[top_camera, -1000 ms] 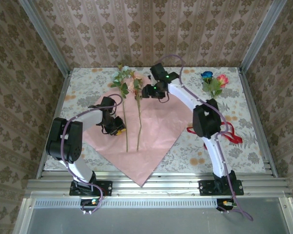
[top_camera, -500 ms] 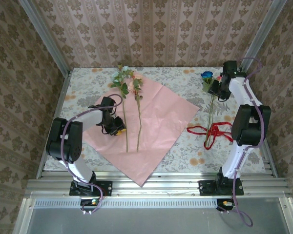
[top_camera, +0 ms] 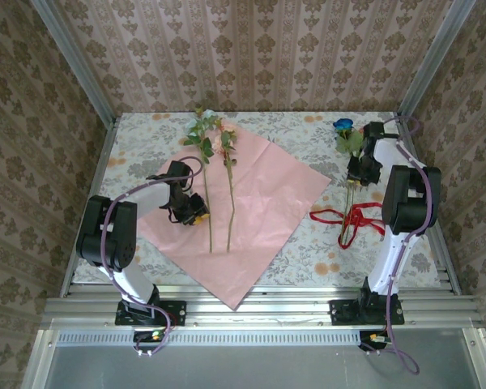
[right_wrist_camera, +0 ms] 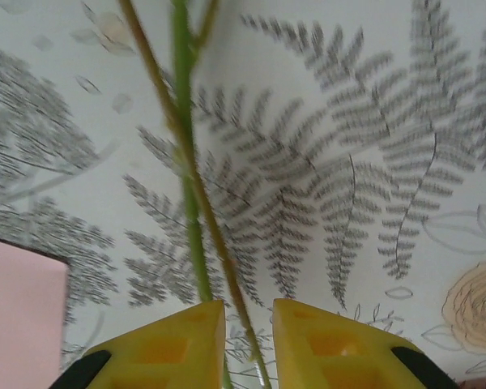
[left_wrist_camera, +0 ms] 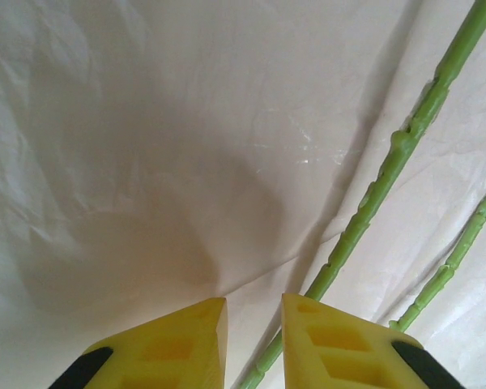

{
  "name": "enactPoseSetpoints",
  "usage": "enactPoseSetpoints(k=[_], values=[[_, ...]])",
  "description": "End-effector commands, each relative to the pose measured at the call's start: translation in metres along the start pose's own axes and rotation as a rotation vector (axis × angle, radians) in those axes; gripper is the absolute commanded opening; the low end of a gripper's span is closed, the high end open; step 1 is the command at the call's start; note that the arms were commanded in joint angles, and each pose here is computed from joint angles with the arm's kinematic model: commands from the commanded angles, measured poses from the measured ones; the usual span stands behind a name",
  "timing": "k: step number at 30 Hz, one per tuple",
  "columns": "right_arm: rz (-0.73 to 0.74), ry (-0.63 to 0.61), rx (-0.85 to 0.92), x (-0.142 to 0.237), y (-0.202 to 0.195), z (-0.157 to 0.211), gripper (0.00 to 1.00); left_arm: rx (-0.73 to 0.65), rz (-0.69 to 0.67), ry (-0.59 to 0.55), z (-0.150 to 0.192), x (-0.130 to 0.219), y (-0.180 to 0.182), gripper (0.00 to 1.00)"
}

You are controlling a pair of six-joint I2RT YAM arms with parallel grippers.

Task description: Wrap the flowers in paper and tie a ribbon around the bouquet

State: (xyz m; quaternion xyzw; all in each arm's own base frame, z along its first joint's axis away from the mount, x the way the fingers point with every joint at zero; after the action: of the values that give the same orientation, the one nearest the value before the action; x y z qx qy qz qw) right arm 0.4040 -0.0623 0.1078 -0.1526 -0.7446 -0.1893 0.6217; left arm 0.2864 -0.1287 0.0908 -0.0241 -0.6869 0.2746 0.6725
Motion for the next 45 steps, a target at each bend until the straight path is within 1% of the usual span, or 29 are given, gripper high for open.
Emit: enactPoseSetpoints(k=[1, 14, 20, 24, 30, 33, 35, 40, 43, 45], values=[[0.006, -0.009, 0.027, 0.004, -0.004, 0.004, 0.25, 0.014, 0.007, -0.003, 0.002, 0.003, 0.001, 0.23], [0.027, 0.029, 0.067, -0.014, -0.008, 0.013, 0.24, 0.005, 0.011, -0.003, 0.000, 0.006, -0.002, 0.23], [0.035, 0.041, 0.092, -0.021, -0.008, 0.011, 0.19, 0.002, 0.011, -0.004, -0.001, 0.006, -0.003, 0.23], [0.041, 0.022, 0.111, -0.018, -0.007, 0.011, 0.17, 0.002, 0.012, -0.005, -0.002, 0.006, -0.004, 0.23], [0.039, -0.012, 0.142, -0.011, 0.001, 0.013, 0.06, -0.001, 0.010, 0.000, -0.001, 0.006, -0.004, 0.23], [0.019, -0.058, 0.158, 0.004, 0.010, 0.013, 0.01, -0.002, 0.009, -0.001, -0.001, 0.006, -0.004, 0.23], [0.014, -0.094, 0.172, 0.015, 0.016, 0.014, 0.00, -0.001, 0.007, 0.001, -0.001, 0.006, -0.003, 0.23], [0.012, -0.235, 0.192, 0.059, 0.031, 0.018, 0.00, -0.003, 0.007, 0.001, -0.001, 0.006, -0.003, 0.23], [-0.041, -0.327, 0.200, 0.090, 0.045, 0.021, 0.00, -0.003, 0.007, 0.001, -0.002, 0.006, -0.003, 0.23], [-0.128, -0.352, 0.213, 0.106, 0.062, 0.026, 0.00, -0.002, 0.006, 0.002, -0.001, 0.005, -0.003, 0.23]])
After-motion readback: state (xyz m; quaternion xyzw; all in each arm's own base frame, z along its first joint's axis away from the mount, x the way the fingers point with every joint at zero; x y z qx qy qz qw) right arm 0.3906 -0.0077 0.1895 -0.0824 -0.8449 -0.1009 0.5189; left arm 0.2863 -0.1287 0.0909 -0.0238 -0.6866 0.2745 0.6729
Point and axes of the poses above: each hand's point on the last joint's axis, 136 mm out from that joint toward the fingers, its own x axis back along the fingers, its own y axis along the line the jaws close on, z = x × y, the point moved 7 cm from there along x, back along the fingers, and after that the axes turned 3 degrees about -x, right-handed, at the moved point
